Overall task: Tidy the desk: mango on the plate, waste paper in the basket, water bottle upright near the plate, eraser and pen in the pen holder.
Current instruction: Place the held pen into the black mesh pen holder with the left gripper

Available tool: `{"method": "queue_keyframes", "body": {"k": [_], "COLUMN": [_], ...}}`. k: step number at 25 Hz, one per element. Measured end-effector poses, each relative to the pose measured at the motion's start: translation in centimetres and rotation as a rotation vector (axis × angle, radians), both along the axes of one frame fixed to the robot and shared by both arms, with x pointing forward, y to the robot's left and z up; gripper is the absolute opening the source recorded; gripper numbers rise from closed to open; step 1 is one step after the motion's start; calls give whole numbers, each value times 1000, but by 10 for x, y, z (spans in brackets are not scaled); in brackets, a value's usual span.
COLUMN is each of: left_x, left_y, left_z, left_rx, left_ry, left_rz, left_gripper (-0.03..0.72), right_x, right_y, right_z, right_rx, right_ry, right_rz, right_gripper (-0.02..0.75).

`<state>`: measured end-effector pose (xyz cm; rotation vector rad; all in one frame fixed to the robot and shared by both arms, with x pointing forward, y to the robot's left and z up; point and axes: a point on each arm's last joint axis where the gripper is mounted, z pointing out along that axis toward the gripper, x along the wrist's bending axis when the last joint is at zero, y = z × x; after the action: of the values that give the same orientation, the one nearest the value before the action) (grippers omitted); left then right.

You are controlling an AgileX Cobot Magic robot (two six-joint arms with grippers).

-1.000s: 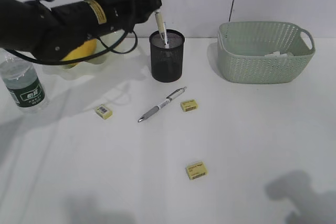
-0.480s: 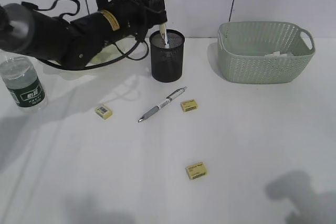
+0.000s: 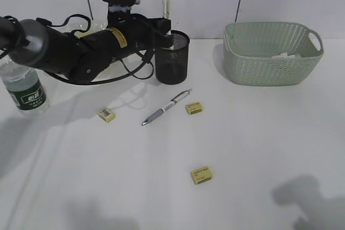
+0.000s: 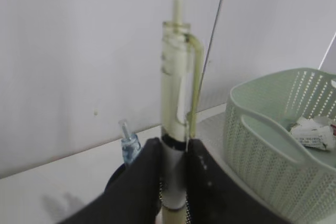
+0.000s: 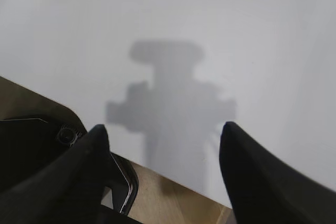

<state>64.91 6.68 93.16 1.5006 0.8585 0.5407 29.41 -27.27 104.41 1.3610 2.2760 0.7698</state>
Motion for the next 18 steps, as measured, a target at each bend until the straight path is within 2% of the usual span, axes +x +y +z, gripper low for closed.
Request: {"method": "queue_keyframes", "body": {"k": [2,6,8,12,16,18], "left_x": [0,0,0,-1,-3,-5], "left_y": [0,0,-1,-1,0,1], "left_z": [0,1,3,10,25,40], "left_rx": [1,-1,-18,-47,-40,-17], "left_ry": [-1,-7,-27,-63,-77,-90], "left_rz": [0,-2,-8,-17,-15,-22], "left_gripper": [163,328,376,405,410,410], "right_x": [0,0,0,0,0,0], "right_y": [0,0,0,0,0,0], "right_z": [0,0,0,0,0,0], "right_rx": [0,0,0,0,1,1], "right_ry": [0,0,0,0,-1,-1], "right_rz": [0,0,0,0,0,0], "right_gripper": [521,521,521,521,521,521]}}
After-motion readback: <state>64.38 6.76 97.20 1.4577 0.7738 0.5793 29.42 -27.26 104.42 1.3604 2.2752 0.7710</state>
